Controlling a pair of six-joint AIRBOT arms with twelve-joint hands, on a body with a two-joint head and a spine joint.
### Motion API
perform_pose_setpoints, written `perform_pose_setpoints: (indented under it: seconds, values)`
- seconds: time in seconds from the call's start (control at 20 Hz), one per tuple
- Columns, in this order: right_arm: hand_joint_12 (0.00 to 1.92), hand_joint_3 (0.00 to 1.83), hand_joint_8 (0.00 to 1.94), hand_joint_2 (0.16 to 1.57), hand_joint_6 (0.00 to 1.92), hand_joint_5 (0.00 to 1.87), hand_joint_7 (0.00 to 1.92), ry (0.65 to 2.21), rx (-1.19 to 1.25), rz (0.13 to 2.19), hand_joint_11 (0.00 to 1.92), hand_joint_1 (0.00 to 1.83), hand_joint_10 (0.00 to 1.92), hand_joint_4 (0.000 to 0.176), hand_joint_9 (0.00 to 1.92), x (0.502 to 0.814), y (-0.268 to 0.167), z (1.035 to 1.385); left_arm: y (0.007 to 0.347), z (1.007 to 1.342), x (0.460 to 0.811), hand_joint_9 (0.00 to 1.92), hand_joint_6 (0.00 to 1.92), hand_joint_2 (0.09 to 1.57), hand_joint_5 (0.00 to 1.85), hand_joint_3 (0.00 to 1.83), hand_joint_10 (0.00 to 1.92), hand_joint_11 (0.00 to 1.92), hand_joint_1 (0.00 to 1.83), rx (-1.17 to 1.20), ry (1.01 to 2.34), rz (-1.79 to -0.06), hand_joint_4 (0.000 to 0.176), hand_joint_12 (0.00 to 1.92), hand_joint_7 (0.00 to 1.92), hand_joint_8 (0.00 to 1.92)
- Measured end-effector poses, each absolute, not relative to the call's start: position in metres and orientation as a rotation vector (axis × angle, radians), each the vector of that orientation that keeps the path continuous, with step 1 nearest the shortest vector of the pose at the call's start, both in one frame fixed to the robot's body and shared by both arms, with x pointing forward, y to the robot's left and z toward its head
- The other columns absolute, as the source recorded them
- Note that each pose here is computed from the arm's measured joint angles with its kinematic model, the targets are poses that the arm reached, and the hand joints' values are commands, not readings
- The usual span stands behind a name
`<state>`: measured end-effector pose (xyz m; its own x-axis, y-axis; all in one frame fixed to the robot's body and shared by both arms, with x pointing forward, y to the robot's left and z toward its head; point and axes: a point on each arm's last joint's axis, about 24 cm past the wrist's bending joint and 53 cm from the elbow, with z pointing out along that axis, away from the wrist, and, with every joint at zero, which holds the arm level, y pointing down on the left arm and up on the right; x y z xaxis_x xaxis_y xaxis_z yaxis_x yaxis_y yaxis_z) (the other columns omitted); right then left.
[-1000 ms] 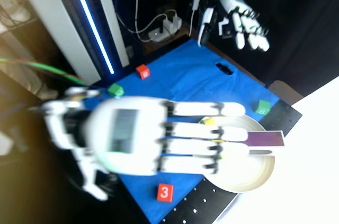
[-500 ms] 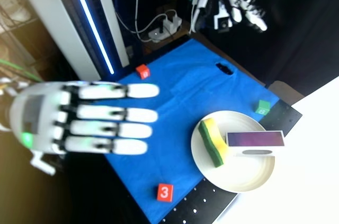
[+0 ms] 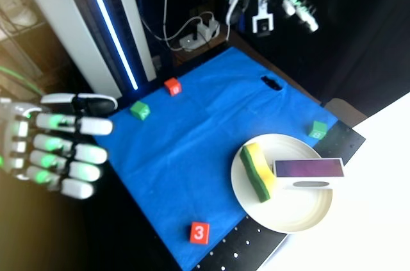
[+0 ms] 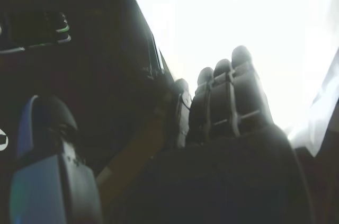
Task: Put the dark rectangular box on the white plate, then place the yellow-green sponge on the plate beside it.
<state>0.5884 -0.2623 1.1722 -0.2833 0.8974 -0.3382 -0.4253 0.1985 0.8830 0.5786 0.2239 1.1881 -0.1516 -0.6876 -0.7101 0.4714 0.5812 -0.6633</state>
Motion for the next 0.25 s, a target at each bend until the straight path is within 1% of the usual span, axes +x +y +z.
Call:
perform_pose_setpoints:
  seconds: [0.05, 0.1, 0.15, 0.2, 0.25]
  values:
    - [0.04, 0.0, 0.0, 0.85, 0.0, 0.19, 0.15, 1.277, 0.512, 1.409, 0.04, 0.88, 0.01, 0.133, 0.1, 0.5872, -0.2596, 1.1714, 0.226, 1.1889, 0.5795, 0.05, 0.0, 0.93, 0.06, 0.0, 0.0, 0.0, 0.56, -0.209, 1.386, -1.018, 0.103, 0.35, 0.05, 0.0]
    - [0.04, 0.0, 0.0, 0.85, 0.0, 0.18, 0.14, 1.276, 0.511, 1.409, 0.03, 0.86, 0.0, 0.12, 0.1, 0.5871, -0.2597, 1.1717, 0.2277, 1.1894, 0.5801, 0.05, 0.0, 0.94, 0.06, 0.0, 0.0, 0.0, 0.57, -0.216, 1.382, -1.014, 0.092, 0.33, 0.05, 0.0]
    - [0.04, 0.0, 0.0, 0.86, 0.0, 0.18, 0.13, 1.274, 0.515, 1.405, 0.03, 0.84, 0.0, 0.118, 0.09, 0.5876, -0.261, 1.1716, 0.2281, 1.19, 0.5801, 0.06, 0.0, 0.94, 0.07, 0.0, 0.0, 0.0, 0.57, -0.217, 1.379, -1.014, 0.095, 0.35, 0.06, 0.0]
    - [0.04, 0.0, 0.0, 0.86, 0.0, 0.18, 0.13, 1.269, 0.524, 1.398, 0.03, 0.84, 0.0, 0.118, 0.09, 0.5886, -0.2632, 1.1716, 0.2282, 1.1906, 0.58, 0.05, 0.0, 0.94, 0.07, 0.0, 0.0, 0.0, 0.57, -0.217, 1.377, -1.015, 0.098, 0.32, 0.06, 0.0]
    - [0.05, 0.01, 0.0, 0.87, 0.0, 0.17, 0.14, 1.266, 0.527, 1.395, 0.04, 0.83, 0.0, 0.115, 0.1, 0.5891, -0.2643, 1.1716, 0.2283, 1.1912, 0.5799, 0.06, 0.0, 0.93, 0.08, 0.0, 0.0, 0.0, 0.56, -0.218, 1.374, -1.018, 0.11, 0.36, 0.06, 0.0]
